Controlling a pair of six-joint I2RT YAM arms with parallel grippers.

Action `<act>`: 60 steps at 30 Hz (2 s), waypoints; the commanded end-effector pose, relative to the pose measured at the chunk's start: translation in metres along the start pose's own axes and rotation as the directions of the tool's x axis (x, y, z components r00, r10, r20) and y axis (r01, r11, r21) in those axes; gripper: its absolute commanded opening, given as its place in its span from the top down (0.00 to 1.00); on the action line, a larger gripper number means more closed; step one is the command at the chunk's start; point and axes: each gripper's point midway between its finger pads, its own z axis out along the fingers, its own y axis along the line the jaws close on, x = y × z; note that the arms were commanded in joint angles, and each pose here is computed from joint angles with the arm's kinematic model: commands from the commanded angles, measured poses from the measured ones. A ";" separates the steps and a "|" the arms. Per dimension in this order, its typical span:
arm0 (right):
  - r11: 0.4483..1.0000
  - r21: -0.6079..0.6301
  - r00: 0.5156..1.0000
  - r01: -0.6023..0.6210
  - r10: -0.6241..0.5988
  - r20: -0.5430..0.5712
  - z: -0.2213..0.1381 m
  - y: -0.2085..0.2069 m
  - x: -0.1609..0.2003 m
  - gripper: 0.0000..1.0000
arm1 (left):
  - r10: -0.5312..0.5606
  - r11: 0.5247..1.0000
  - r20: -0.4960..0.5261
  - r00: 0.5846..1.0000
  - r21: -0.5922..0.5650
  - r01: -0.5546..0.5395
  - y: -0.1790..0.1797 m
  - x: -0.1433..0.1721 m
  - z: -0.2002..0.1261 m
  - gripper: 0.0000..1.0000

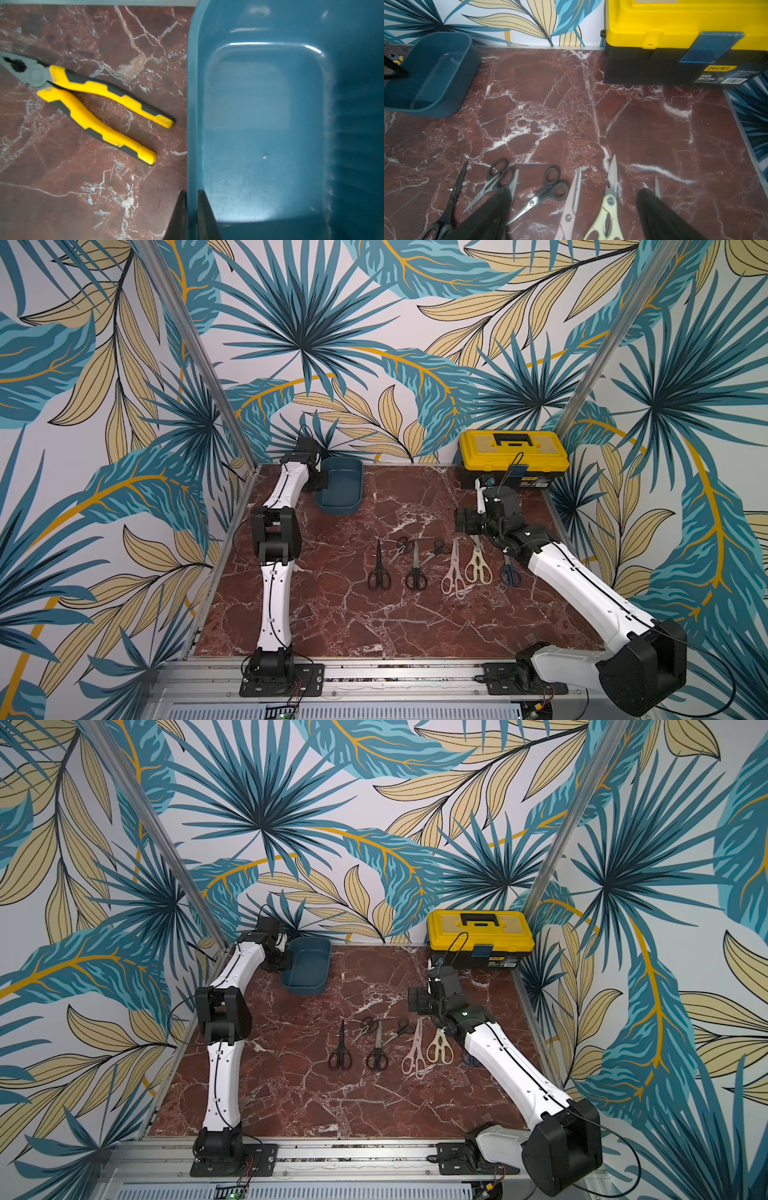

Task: Put the scissors into the storage box
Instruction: Pick up the storage box at the center of the board, then place the storage box at the center of the board.

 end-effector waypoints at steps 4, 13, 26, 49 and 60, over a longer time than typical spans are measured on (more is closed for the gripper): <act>1.000 0.001 0.999 0.025 -0.025 -0.024 0.001 0.000 0.011 0.00 | 0.028 0.999 0.087 0.996 0.036 -0.031 -0.008 -0.008 -0.063 1.00; 0.999 -0.025 0.999 0.027 -0.028 -0.034 0.010 0.005 0.017 0.00 | -0.048 0.996 0.056 0.997 0.083 0.043 -0.015 0.094 -0.121 1.00; 0.993 -0.119 0.999 0.026 -0.031 -0.042 0.026 0.026 0.027 0.00 | -0.073 0.990 -0.013 0.997 0.122 0.074 -0.035 0.222 -0.130 1.00; 0.993 -0.115 0.998 0.029 -0.035 -0.052 0.020 0.024 0.034 0.00 | -0.113 0.991 0.020 0.993 -0.070 0.114 -0.003 0.200 -0.148 0.43; 0.997 -0.067 0.995 0.044 -0.050 -0.085 0.018 0.013 0.053 0.00 | 0.042 0.998 0.021 0.999 0.053 -0.043 -0.132 0.209 -0.224 0.35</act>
